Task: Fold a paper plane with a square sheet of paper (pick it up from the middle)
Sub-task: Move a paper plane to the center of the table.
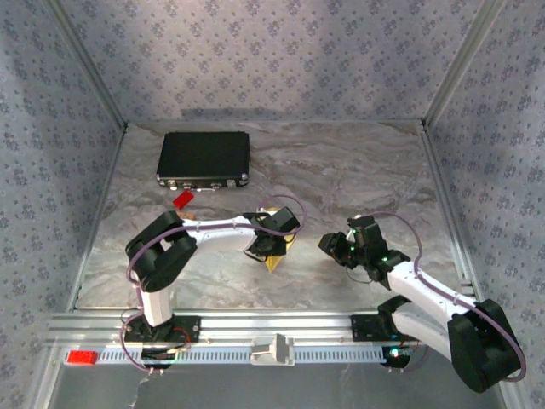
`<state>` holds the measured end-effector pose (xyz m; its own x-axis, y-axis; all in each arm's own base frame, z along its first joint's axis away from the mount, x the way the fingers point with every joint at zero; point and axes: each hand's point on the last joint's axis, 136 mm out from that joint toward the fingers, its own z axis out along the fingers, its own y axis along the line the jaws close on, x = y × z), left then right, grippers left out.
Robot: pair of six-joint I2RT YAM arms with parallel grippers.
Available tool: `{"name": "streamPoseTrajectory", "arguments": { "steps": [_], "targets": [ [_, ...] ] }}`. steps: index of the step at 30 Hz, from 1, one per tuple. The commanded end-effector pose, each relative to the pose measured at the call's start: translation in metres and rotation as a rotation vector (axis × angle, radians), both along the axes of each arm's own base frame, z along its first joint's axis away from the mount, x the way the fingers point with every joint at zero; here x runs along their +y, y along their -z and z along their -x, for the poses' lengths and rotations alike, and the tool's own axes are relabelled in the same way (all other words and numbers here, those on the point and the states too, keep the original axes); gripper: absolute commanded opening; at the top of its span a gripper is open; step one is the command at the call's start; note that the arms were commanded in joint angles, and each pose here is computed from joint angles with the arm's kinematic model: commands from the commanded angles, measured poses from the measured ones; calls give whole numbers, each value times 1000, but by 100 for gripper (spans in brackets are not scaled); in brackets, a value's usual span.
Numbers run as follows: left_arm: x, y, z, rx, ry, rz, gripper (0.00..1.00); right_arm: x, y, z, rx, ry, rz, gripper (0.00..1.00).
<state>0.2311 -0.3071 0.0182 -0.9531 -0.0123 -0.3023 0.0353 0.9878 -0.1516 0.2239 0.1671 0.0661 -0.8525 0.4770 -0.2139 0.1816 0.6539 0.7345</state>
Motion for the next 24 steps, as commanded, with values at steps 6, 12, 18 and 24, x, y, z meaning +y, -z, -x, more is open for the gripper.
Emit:
{"name": "streamPoseTrajectory", "arguments": {
  "steps": [6,12,18,24],
  "targets": [
    [20,11,12,47,-52,-73,37,-6,-2,3,2,14,-2,35],
    [10,-21,5,-1,-78,8,38,-8,-10,2,-16,13,0,35],
    [4,-38,5,-20,-86,45,40,-12,-12,2,-18,17,3,35],
    [6,-62,7,-70,-93,96,42,-18,-19,-2,-31,25,17,35]
  ]
}}
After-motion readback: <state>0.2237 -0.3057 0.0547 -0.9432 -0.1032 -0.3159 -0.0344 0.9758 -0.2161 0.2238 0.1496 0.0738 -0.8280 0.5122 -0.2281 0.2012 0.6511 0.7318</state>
